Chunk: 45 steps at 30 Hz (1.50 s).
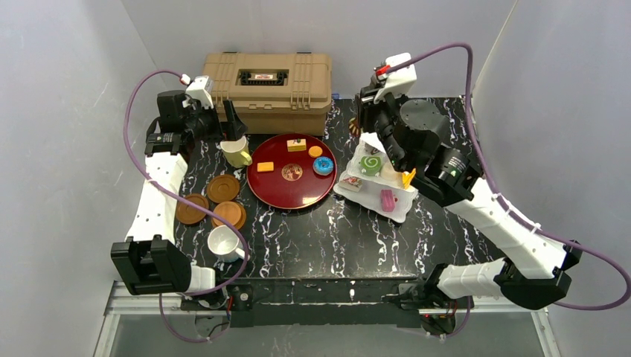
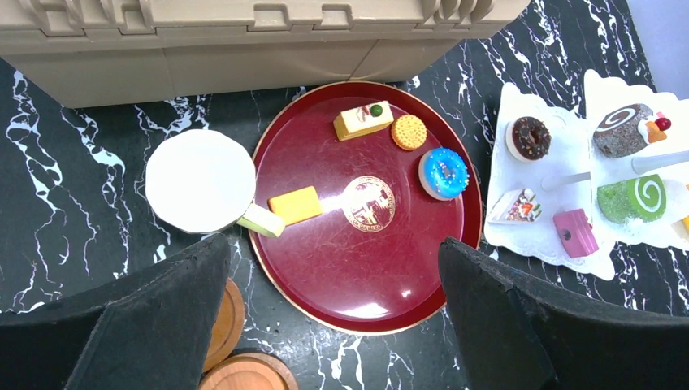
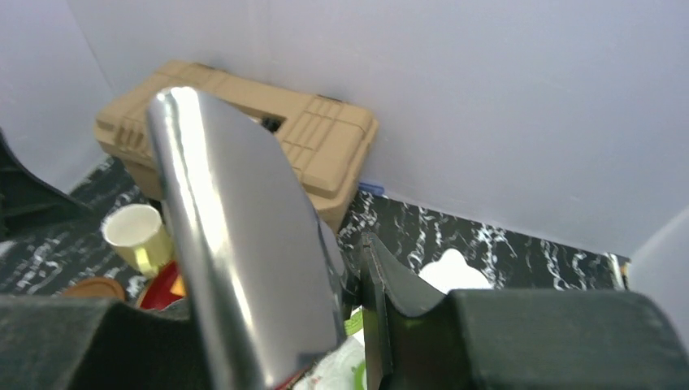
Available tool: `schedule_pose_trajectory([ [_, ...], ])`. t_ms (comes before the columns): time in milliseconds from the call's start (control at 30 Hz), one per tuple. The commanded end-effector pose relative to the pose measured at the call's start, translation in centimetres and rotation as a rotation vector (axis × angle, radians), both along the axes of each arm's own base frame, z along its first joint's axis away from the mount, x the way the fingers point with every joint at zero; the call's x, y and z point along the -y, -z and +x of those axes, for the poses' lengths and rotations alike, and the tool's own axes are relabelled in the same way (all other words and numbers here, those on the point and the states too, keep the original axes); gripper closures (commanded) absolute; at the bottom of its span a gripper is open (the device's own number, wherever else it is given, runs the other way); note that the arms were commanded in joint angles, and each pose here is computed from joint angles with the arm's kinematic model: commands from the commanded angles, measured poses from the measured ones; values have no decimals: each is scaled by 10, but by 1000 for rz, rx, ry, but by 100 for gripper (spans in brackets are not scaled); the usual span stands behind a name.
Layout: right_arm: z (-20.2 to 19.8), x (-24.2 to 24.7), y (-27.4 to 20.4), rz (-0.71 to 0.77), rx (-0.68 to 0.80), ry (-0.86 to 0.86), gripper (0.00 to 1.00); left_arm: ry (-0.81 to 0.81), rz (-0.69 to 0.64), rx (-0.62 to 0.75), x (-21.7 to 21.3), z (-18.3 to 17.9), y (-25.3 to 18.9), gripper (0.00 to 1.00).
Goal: Serve the afternoon tea
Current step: Place the desert on the desert table.
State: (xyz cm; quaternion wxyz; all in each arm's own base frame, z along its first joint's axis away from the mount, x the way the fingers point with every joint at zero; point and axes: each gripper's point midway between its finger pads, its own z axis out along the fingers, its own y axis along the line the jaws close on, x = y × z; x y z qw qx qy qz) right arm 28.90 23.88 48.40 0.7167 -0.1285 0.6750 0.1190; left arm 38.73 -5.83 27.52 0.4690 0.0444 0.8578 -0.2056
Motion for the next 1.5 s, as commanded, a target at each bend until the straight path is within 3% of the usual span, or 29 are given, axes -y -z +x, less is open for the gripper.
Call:
schedule_pose_trajectory([
  [0, 3, 20, 11, -60, -2, 87, 75, 9, -10, 17, 1, -9, -8, 2],
  [267, 16, 33, 29, -119, 3, 172, 75, 42, -35, 27, 8, -13, -12, 2],
  [1267, 17, 53, 24, -39, 37, 213, 71, 40, -19, 18, 6, -16, -8, 2],
  [1467, 21, 51, 32, -52, 30, 222, 59, 35, -12, 16, 4, -17, -7, 2],
])
